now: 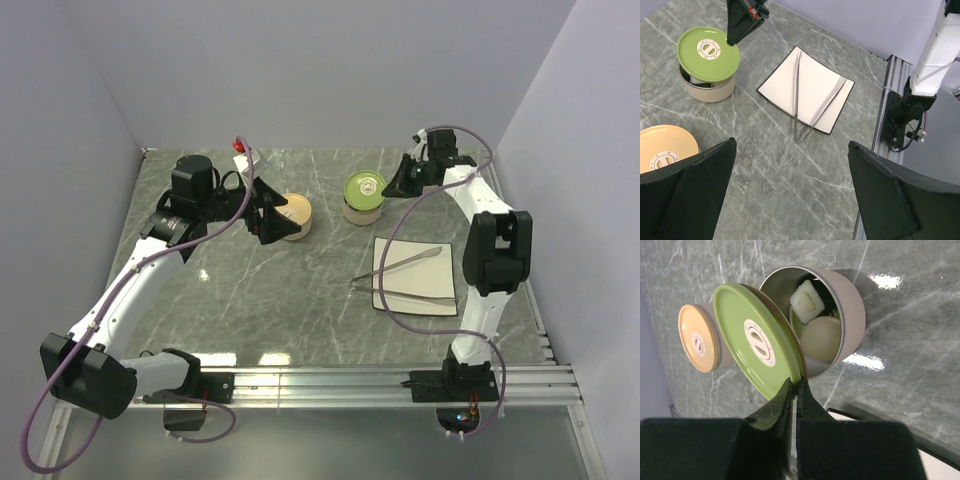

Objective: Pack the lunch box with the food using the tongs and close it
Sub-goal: Put the lid back on the lunch box

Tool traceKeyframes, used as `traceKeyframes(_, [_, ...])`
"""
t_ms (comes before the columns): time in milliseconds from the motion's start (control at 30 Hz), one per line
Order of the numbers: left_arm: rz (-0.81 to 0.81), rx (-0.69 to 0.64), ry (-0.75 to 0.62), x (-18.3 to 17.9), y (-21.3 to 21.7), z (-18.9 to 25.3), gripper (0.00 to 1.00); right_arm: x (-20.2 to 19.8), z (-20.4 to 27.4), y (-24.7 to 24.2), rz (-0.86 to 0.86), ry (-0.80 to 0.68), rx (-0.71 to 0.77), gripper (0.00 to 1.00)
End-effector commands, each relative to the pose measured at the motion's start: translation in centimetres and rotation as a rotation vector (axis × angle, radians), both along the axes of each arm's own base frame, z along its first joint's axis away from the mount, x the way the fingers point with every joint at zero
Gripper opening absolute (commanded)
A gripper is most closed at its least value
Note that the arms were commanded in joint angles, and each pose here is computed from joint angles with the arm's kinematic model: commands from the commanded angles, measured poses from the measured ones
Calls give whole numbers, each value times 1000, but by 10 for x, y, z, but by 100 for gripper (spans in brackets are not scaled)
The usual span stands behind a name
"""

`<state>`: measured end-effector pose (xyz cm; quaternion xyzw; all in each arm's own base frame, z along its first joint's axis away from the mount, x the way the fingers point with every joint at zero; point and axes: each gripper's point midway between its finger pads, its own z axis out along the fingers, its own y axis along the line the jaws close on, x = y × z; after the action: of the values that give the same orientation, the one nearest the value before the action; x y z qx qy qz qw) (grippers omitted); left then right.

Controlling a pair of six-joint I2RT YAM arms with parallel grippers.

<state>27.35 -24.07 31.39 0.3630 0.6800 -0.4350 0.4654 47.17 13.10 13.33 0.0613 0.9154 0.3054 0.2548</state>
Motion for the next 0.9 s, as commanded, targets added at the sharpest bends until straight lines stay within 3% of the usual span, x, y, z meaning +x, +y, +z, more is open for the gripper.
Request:
traceKeyframes(0, [16, -23, -43, -2, 3, 15, 99, 17, 14, 2, -47, -20, 42, 0])
traceKeyframes(867, [12, -17, -40, -1, 2, 10, 99, 33, -14, 1, -109, 55, 50, 0])
